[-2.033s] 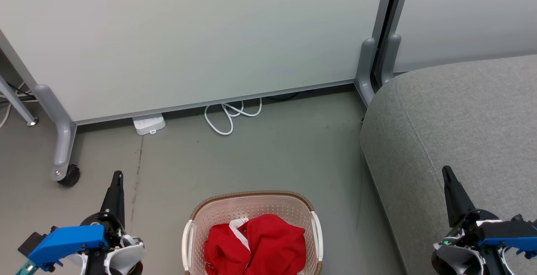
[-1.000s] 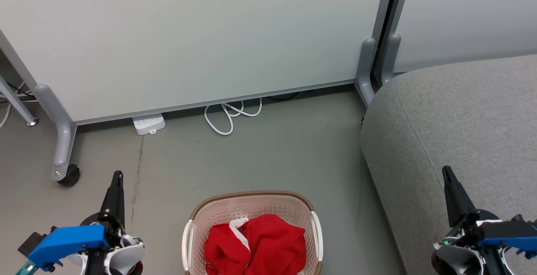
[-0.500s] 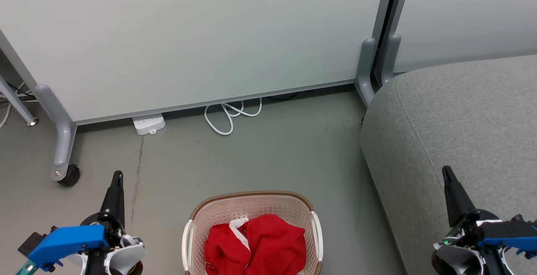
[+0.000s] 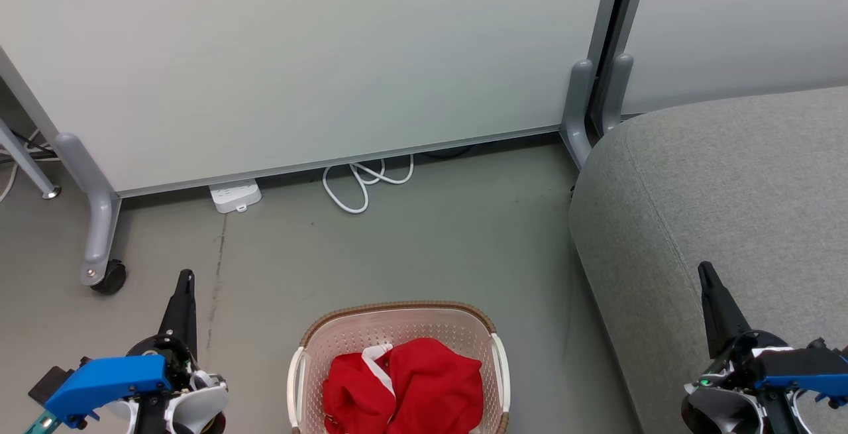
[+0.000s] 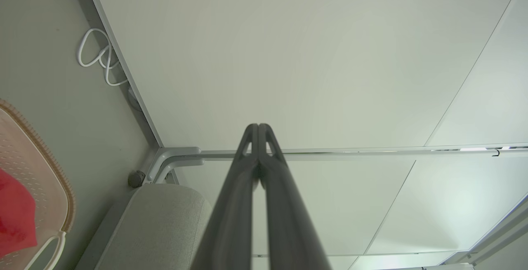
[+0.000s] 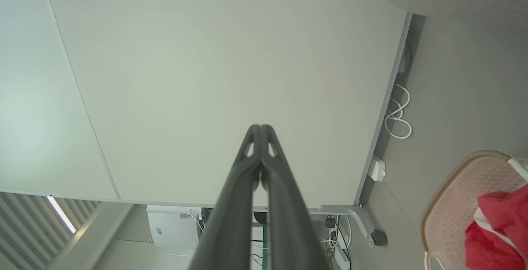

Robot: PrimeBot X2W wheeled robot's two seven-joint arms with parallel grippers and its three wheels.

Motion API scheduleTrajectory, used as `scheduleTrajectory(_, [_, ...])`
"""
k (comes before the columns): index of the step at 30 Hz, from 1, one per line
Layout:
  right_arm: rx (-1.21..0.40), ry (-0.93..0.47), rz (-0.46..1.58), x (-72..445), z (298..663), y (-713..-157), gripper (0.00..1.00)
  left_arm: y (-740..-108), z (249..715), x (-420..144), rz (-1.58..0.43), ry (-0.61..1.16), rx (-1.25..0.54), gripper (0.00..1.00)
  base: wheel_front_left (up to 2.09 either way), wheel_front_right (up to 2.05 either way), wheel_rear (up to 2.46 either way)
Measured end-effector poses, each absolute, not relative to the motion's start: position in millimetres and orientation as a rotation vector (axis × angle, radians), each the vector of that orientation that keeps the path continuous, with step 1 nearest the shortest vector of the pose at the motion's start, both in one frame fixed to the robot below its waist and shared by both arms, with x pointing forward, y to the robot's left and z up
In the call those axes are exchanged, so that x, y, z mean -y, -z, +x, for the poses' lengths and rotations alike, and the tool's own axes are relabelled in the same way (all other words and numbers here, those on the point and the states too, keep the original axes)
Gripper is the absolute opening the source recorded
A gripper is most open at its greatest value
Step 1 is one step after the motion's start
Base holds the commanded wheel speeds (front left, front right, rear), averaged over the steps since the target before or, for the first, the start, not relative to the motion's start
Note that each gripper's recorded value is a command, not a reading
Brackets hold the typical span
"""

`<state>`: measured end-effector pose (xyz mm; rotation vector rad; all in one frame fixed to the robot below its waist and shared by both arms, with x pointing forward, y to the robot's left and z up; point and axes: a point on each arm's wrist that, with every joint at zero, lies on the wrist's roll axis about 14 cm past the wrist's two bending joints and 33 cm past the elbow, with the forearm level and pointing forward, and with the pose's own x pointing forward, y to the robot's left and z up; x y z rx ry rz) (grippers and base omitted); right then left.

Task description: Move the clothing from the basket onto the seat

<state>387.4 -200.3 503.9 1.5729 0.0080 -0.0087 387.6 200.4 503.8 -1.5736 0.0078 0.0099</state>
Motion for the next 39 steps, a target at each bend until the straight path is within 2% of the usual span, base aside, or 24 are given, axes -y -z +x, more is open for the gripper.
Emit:
scheduleTrajectory(7, [-0.008,0.009,1.573,200,387,-504,0.00,-504,388,-200,-1.574,-0.010,-0.008,0.00,0.00,0.00,0.00])
scheduleTrajectory(8, [-0.010,0.010,1.573,200,387,-503,1.00,-503,387,-200,-1.574,-0.012,-0.010,1.00,0.00,0.00,0.00])
scheduleTrajectory(13, [-0.075,0.083,1.582,199,374,-474,1.00,-470,371,-199,-1.585,-0.095,-0.078,1.00,0.00,0.00,0.00])
scheduleTrajectory(23, [-0.059,0.111,1.518,201,374,-472,1.00,-474,373,-198,-1.533,-0.102,-0.056,1.00,0.00,0.00,0.00])
scheduleTrajectory(39, [-0.020,0.093,1.296,201,379,-485,1.00,-488,379,-196,-1.269,-0.076,-0.022,1.00,0.00,0.00,0.00])
